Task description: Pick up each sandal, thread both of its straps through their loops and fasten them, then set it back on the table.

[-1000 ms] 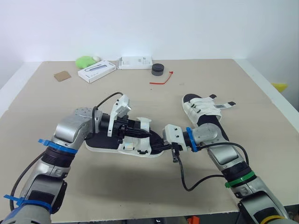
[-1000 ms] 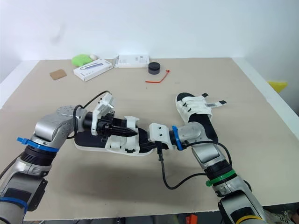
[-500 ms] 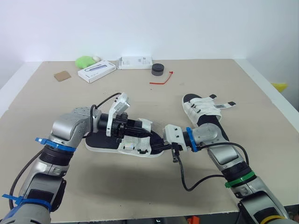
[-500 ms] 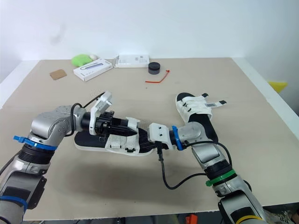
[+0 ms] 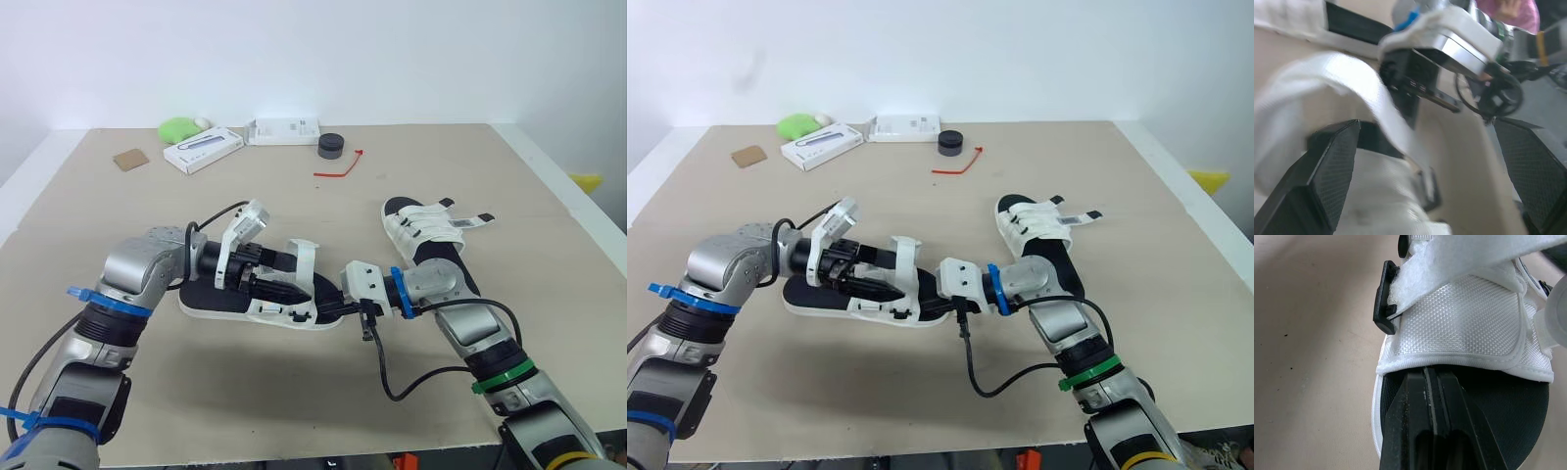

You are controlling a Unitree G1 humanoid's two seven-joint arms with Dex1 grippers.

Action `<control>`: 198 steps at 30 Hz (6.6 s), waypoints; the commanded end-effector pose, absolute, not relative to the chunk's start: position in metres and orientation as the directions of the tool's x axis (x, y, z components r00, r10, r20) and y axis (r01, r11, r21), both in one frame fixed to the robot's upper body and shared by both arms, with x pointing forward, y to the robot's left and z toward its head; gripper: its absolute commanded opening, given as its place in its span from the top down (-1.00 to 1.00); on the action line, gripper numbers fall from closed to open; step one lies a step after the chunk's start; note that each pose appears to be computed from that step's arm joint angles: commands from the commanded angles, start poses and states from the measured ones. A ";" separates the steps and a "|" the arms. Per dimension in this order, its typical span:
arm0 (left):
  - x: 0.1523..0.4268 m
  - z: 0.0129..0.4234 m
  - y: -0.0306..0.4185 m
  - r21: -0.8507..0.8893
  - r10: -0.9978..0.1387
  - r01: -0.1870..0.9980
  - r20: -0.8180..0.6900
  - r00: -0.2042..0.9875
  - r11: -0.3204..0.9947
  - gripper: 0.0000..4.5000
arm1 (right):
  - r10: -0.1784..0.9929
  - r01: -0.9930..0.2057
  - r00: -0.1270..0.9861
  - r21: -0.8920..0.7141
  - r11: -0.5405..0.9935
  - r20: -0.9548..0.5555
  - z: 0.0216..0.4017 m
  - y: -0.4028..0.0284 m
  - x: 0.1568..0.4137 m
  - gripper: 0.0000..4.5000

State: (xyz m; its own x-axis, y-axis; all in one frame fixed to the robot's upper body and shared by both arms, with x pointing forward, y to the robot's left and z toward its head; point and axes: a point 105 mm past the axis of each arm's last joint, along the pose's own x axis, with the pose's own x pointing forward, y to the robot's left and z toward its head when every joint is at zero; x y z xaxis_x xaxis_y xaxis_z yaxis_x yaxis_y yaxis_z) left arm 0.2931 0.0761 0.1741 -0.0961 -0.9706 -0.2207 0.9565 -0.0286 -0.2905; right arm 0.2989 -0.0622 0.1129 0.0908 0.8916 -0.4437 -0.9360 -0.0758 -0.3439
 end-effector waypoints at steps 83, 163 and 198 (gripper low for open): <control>0.305 0.178 0.062 -0.082 -0.968 0.996 -0.248 -0.037 -0.017 0.71 | 0.880 -0.937 0.106 -0.343 -0.067 -0.463 0.110 -0.065 0.303 1.00; 0.224 0.100 0.081 -0.207 -0.954 0.970 -0.294 0.066 0.131 -0.82 | 0.877 -0.937 0.083 -0.336 -0.093 -0.474 0.112 -0.064 0.303 1.00; 0.193 0.085 0.101 -0.131 -0.936 0.986 -0.349 0.052 0.103 0.84 | 0.876 -0.937 0.072 -0.333 -0.103 -0.476 0.110 -0.064 0.298 1.00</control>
State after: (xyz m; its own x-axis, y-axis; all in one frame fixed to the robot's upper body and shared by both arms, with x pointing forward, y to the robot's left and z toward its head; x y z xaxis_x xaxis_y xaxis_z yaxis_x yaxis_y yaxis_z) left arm 0.1917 0.1022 0.0837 0.0383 -0.9374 -0.3462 0.9715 0.1160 -0.2068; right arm 0.2976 -0.0619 0.1143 0.0708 0.8885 -0.4533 -0.9338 -0.1008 -0.3433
